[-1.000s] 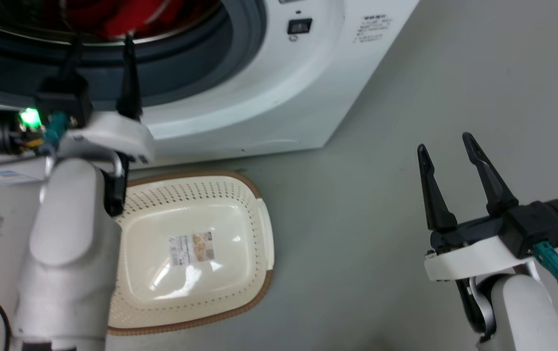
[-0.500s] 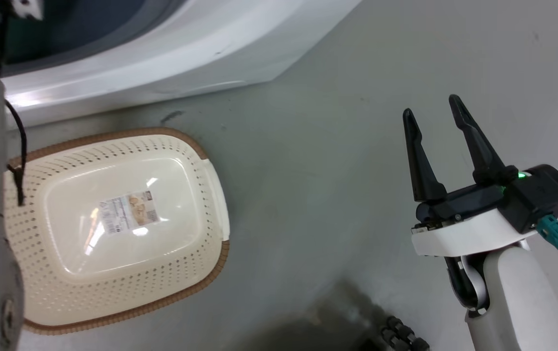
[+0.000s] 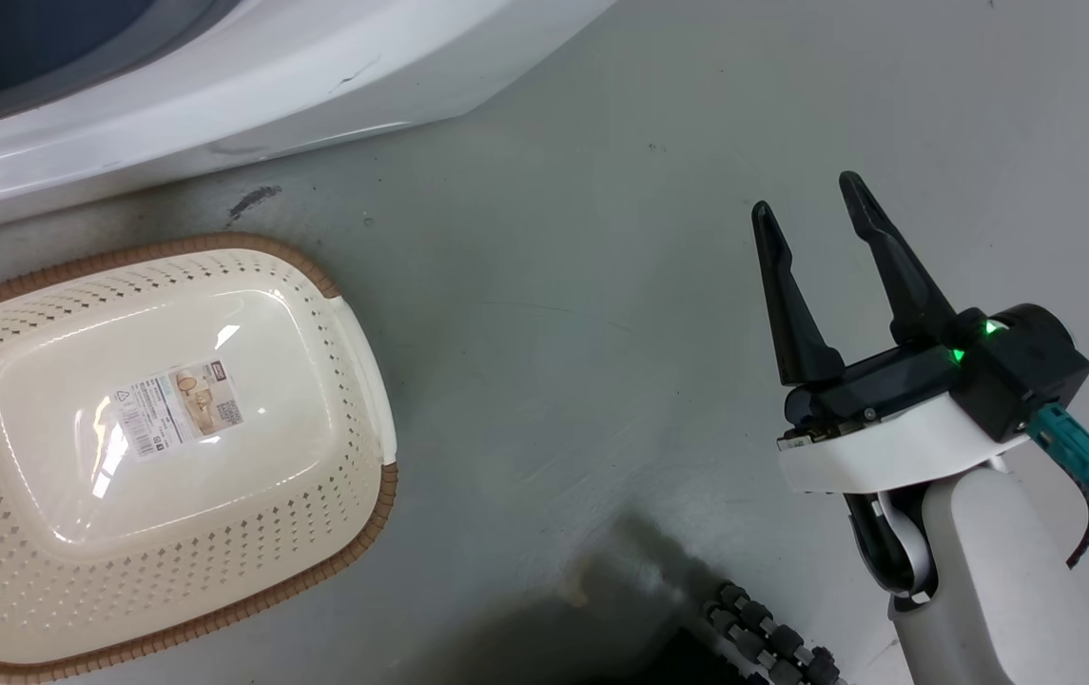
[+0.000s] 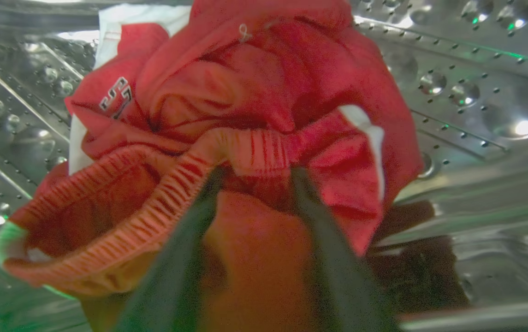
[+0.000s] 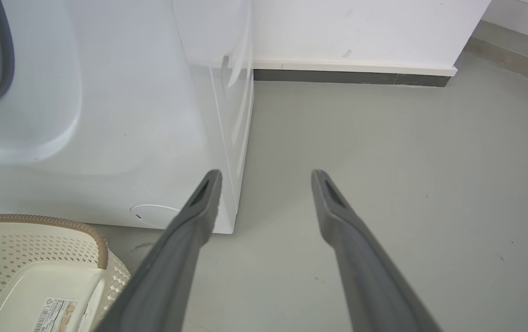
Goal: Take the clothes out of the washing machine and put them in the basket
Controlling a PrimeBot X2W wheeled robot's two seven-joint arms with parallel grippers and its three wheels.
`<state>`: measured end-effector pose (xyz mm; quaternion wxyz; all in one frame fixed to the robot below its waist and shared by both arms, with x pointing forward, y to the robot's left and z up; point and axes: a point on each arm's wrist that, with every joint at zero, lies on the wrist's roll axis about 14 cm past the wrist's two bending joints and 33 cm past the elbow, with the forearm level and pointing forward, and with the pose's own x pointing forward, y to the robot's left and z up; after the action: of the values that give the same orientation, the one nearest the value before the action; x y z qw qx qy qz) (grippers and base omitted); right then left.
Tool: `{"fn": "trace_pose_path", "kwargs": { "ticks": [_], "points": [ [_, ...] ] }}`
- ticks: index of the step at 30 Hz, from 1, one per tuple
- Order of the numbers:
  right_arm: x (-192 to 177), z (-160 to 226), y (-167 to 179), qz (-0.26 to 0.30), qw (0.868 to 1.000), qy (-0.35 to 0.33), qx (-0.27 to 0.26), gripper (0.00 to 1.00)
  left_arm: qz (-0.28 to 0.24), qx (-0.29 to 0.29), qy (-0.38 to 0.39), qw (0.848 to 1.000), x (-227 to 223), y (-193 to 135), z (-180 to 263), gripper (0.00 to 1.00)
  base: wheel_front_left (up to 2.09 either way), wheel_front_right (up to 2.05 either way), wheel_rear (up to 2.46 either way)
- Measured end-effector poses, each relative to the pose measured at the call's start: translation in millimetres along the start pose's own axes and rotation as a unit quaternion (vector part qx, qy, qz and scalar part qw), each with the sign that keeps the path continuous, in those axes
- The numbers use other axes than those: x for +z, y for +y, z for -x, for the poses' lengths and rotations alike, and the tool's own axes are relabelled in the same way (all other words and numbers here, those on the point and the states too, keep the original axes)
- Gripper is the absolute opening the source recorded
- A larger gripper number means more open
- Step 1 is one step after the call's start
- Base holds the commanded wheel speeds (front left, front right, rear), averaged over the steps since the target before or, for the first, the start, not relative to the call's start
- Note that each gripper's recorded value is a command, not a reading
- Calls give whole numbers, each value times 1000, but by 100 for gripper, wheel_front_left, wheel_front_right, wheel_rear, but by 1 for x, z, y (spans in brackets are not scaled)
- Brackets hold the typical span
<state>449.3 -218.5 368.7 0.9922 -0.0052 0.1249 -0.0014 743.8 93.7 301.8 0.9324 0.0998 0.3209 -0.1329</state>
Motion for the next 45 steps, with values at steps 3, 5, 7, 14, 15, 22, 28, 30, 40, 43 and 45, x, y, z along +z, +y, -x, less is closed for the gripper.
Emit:
{"fn": "trace_pose_path", "kwargs": {
  "ticks": [3, 5, 7, 14, 15, 22, 28, 30, 40, 43, 45],
  "points": [
    [1, 0, 1, -1, 1000, -1, 1, 100, 6, 4, 12, 1000, -1, 2, 1, 0, 0, 0, 0],
    [4, -1, 2, -2, 1000, -5, 4, 100, 8, 7, 1, 1000, 5, 4, 4, 0, 0, 0, 0],
    [7, -2, 4, -3, 1000, -9, 6, 100, 12, 11, -26, 1000, 18, 5, 8, 0, 0, 0, 0],
    [28, 10, 6, -1, 999, -32, 8, 100, 30, 15, -178, 983, 51, -3, 56, 0, 0, 0, 0],
    [31, 13, 7, 1, 999, -34, 8, 100, 32, 17, -194, 980, 52, -3, 65, 0, 0, 0, 0],
    [51, 44, 11, 6, 998, -56, 7, 100, 60, 29, -260, 963, 43, -6, 136, 0, 0, 0, 0],
    [70, 67, 17, 8, 996, -84, 12, 100, 73, 41, -306, 948, 46, -4, 208, 0, 0, 0, 0],
    [77, 74, 19, 8, 995, -95, 14, 100, 70, 49, -329, 940, 49, 0, 234, 0, 0, 0, 0],
    [95, 104, 35, 8, 991, -131, 34, 100, 77, 76, -414, 904, 22, -7, 364, 0, 0, 0, 0],
    [98, 108, 38, 8, 990, -137, 38, 100, 81, 86, -423, 898, 9, -9, 388, 0, 0, 0, 0],
    [97, 110, 42, 7, 990, -137, 44, 100, 84, 93, -423, 897, -2, -10, 400, 0, 0, 0, 0]
  ]
}}
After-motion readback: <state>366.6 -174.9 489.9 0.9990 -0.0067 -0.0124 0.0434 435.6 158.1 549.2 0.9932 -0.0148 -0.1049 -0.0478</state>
